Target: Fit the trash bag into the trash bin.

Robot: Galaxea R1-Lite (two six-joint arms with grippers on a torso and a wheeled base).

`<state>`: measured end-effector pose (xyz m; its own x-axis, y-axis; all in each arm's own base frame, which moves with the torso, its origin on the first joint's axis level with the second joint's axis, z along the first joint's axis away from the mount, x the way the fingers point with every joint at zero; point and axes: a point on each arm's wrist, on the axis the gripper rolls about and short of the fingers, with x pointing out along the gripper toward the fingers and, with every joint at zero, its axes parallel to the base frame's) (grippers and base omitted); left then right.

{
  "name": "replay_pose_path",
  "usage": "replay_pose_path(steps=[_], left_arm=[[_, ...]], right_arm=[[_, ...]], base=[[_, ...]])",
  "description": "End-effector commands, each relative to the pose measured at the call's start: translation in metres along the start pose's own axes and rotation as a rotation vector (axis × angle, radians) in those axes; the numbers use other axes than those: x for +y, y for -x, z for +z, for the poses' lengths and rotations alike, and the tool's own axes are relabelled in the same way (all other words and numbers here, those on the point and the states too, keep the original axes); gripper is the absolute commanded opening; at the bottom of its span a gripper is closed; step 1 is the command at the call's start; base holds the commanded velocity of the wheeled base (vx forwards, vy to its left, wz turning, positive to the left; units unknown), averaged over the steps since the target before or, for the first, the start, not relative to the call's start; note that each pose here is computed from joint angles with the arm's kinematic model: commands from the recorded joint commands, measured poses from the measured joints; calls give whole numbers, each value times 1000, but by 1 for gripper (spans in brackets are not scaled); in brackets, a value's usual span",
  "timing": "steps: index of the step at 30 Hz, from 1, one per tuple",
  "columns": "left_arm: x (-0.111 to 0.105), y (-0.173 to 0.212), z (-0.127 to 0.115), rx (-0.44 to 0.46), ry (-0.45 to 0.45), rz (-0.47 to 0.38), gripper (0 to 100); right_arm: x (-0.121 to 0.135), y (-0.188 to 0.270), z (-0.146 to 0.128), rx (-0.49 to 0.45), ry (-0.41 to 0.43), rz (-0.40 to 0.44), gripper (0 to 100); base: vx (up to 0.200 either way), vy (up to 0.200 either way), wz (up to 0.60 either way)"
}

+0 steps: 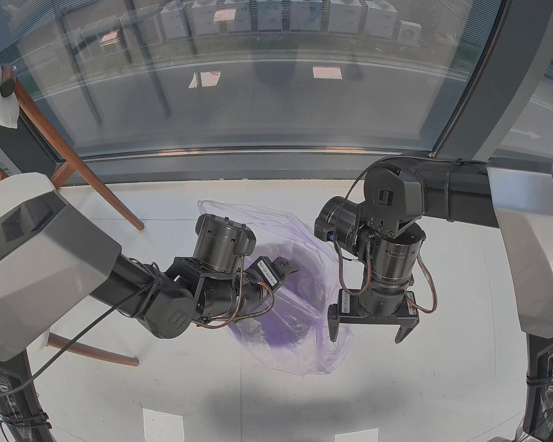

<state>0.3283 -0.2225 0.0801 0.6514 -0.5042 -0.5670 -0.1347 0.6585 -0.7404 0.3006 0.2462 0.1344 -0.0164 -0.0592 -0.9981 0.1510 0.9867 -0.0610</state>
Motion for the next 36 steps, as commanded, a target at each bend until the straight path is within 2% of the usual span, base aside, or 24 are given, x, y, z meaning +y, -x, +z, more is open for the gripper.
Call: replay_pose_path(steps=[1, 5, 6, 15, 18, 20, 21, 23, 28, 30, 32, 33, 36], left_arm=[[3, -29, 2, -5, 1, 14, 100], [2, -38, 1, 5, 3, 31, 100], [3, -43, 1, 9, 8, 43, 0], [7, -38, 5, -54, 13, 94, 0], [1, 2, 10, -124, 8, 109, 0], [1, 11, 15, -138, 15, 106, 0], [1, 29, 24, -167, 30, 97, 0], [4, 40, 25, -175, 27, 105, 0], [12, 64, 23, -177, -10, 122, 0], [17, 64, 19, -169, -11, 137, 0], [18, 64, 19, -168, -11, 138, 0], [19, 63, 17, -162, -13, 144, 0], [19, 62, 9, -144, -25, 149, 0]], right_arm=[[3, -2, -1, 3, 6, -4, 100], [2, -3, -1, 3, 4, -6, 100], [2, -3, 0, 2, 3, -7, 100], [0, -3, 2, 0, -5, -7, 100], [-11, -2, 13, -16, -31, -18, 100], [-14, -2, 16, -16, -39, -17, 100], [-18, -3, 22, -22, -47, -7, 100], [-21, -6, 30, -35, -57, 11, 100], [-27, -8, 44, -51, 0, 52, 100], [-26, -15, 51, -41, 26, 96, 100], [-25, -15, 51, -41, 27, 100, 100], [-17, -21, 62, -82, 58, 196, 100], [-9, -28, 72, -131, 92, 268, 100]], base=[[0, 0, 0], [0, 0, 0], [0, 0, 0], [0, 0, 0], [0, 0, 0], [0, 0, 0], [0, 0, 0], [0, 0, 0], [0, 0, 0], [0, 0, 0], [0, 0, 0], [0, 0, 0], [0, 0, 0]])
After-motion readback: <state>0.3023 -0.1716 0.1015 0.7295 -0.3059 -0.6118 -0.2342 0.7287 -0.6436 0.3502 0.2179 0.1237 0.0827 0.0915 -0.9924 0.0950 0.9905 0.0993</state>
